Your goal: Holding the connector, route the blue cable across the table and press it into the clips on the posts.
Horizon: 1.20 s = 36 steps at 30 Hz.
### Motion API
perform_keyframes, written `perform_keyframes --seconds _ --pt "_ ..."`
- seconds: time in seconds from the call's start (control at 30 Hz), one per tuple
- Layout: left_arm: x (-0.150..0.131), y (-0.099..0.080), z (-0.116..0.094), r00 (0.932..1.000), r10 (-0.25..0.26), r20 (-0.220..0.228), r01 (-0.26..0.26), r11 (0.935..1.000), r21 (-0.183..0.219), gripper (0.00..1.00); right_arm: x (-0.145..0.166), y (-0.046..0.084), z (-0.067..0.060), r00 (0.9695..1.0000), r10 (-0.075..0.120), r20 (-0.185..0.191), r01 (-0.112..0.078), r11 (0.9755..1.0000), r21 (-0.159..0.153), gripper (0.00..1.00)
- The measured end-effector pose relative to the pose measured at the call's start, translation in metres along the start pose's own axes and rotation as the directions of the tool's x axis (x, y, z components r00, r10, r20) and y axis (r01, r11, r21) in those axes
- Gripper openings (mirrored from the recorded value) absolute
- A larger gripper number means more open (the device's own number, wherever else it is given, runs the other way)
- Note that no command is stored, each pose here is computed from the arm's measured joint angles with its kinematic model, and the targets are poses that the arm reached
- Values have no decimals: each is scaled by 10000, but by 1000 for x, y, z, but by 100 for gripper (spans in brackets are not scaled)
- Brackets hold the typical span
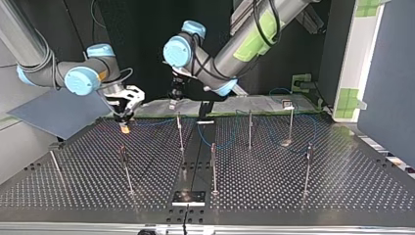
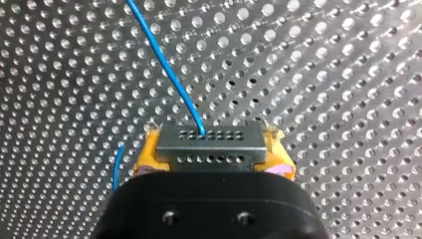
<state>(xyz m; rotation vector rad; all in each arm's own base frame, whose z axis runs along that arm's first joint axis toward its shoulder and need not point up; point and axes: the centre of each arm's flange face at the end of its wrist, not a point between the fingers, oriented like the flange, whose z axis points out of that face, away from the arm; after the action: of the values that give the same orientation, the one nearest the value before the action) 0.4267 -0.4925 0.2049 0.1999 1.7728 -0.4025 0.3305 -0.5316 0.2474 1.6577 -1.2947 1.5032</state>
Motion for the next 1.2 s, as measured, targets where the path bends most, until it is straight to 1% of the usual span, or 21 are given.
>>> perform_keyframes --seconds 0.13,0.23,0.27,0.4,0.63,0.83,0.9,1.0,1.1,1.2 --pt "0 -24 -7 9979 -423 485 417 9991 124 100 0 4 -1 10000 24 41 -24 10000 -80 0" --pt "-2 -34 -5 9940 -735 804 723 9972 173 100 0 8 -2 9999 43 95 -41 9999 -144 0" --pt "-2 -36 -3 9933 -799 840 788 9967 171 100 -1 9 -2 9999 53 134 -50 9998 -173 0" --pt "5 -40 7 9932 -898 735 895 9960 74 100 1 12 -4 9998 56 186 -52 9997 -243 0" --pt "20 -38 26 9948 -910 454 931 9945 -472 100 14 15 -9 10000 49 -28 -50 9995 -298 0" --pt "35 -46 42 9940 -992 453 1017 9933 -549 100 17 14 -10 10000 8 -93 -11 9996 -287 0" --pt "37 -49 47 9925 -1097 539 1125 9924 -505 100 18 14 -10 10000 -1 -96 -2 9996 -284 0" --pt "31 -55 54 9888 -1282 770 1316 9905 -409 100 18 14 -10 9999 -6 -106 3 9996 -286 0" --pt "20 -59 59 9841 -1427 1060 1474 9883 -383 100 18 14 -10 9999 -9 -113 5 9996 -289 0" --pt "6 -64 65 9777 -1573 1395 1634 9860 -332 100 18 14 -10 9999 -9 -114 6 9996 -287 0"
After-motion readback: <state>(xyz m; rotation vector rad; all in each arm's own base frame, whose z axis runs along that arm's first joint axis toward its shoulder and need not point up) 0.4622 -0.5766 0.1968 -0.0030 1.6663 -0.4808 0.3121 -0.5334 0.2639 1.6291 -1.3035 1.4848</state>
